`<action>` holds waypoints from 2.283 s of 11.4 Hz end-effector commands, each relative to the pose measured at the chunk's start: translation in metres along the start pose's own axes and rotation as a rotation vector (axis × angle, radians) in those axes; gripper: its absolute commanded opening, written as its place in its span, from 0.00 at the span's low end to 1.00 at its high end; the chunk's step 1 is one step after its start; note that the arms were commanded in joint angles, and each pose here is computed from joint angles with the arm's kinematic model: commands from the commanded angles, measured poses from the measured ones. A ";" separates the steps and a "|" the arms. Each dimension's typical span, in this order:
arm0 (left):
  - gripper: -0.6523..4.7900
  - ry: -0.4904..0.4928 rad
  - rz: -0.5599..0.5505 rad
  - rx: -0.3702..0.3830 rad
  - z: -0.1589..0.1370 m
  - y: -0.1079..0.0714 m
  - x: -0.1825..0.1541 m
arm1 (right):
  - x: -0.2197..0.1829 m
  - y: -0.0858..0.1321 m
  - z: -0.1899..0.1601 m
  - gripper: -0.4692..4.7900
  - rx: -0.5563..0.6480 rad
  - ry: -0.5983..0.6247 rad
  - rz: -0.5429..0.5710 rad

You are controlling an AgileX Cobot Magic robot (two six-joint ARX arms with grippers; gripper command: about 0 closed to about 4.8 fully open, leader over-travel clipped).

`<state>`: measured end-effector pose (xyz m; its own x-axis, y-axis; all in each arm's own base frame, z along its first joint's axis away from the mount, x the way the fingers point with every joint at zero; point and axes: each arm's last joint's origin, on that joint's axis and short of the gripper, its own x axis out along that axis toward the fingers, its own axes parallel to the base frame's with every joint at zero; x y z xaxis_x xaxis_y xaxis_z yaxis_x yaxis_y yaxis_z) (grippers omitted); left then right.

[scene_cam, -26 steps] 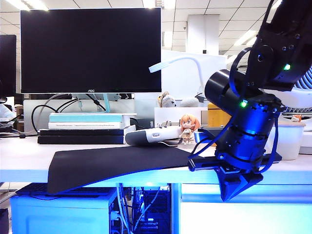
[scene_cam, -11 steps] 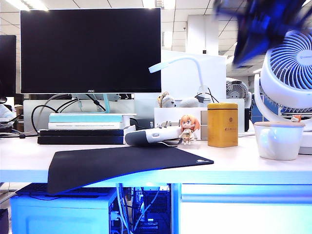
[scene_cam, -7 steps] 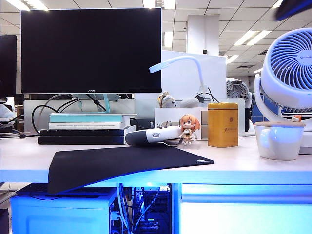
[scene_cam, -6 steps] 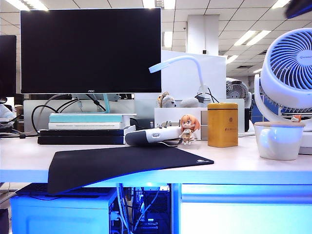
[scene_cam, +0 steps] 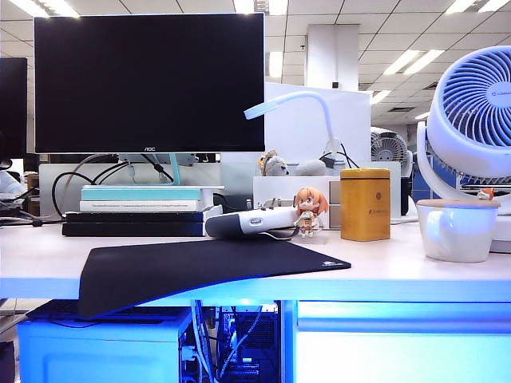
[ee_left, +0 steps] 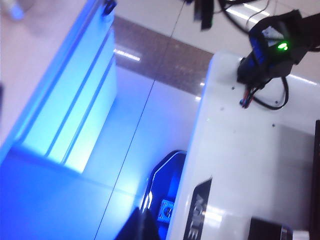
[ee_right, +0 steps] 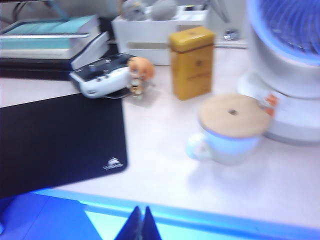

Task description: Open the drawer, place the cleaning sponge inside, then close the drawer.

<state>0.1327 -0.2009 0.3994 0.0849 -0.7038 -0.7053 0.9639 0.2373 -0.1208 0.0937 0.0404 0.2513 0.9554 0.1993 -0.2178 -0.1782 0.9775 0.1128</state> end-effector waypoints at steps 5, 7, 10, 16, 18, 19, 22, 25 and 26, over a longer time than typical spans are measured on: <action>0.11 -0.324 0.124 0.039 0.003 -0.002 0.051 | -0.028 -0.014 -0.030 0.08 0.051 -0.058 -0.004; 0.11 -0.600 0.257 0.056 -0.015 0.011 0.087 | -0.032 -0.015 -0.030 0.08 0.059 -0.086 -0.002; 0.11 -0.589 0.461 -0.035 -0.045 0.034 0.075 | -0.032 -0.015 -0.030 0.08 0.059 -0.086 -0.002; 0.11 -0.683 0.953 -0.359 -0.221 0.058 0.010 | -0.032 -0.015 -0.030 0.08 0.059 -0.086 -0.002; 0.11 -0.687 1.013 -0.372 -0.265 0.045 0.031 | -0.032 -0.015 -0.030 0.08 0.059 -0.086 -0.002; 0.11 -0.685 1.022 -0.377 -0.272 0.045 0.035 | -0.032 -0.015 -0.030 0.08 0.059 -0.086 -0.003; 0.11 -0.647 1.200 -0.488 -0.309 0.046 0.035 | -0.032 -0.015 -0.030 0.08 0.059 -0.086 -0.002; 0.11 -0.539 1.283 -0.502 -0.322 0.043 0.033 | -0.032 -0.015 -0.030 0.08 0.059 -0.085 -0.002; 0.11 -0.514 1.272 -0.448 -0.321 0.043 0.033 | -0.032 -0.015 -0.030 0.08 0.059 -0.086 -0.001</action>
<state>0.0961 0.0012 0.1500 0.9863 0.0216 -0.1635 -0.0088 0.9969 0.0787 0.0593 0.0217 0.2252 0.9708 0.1867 -0.1510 -0.1615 0.9730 0.1646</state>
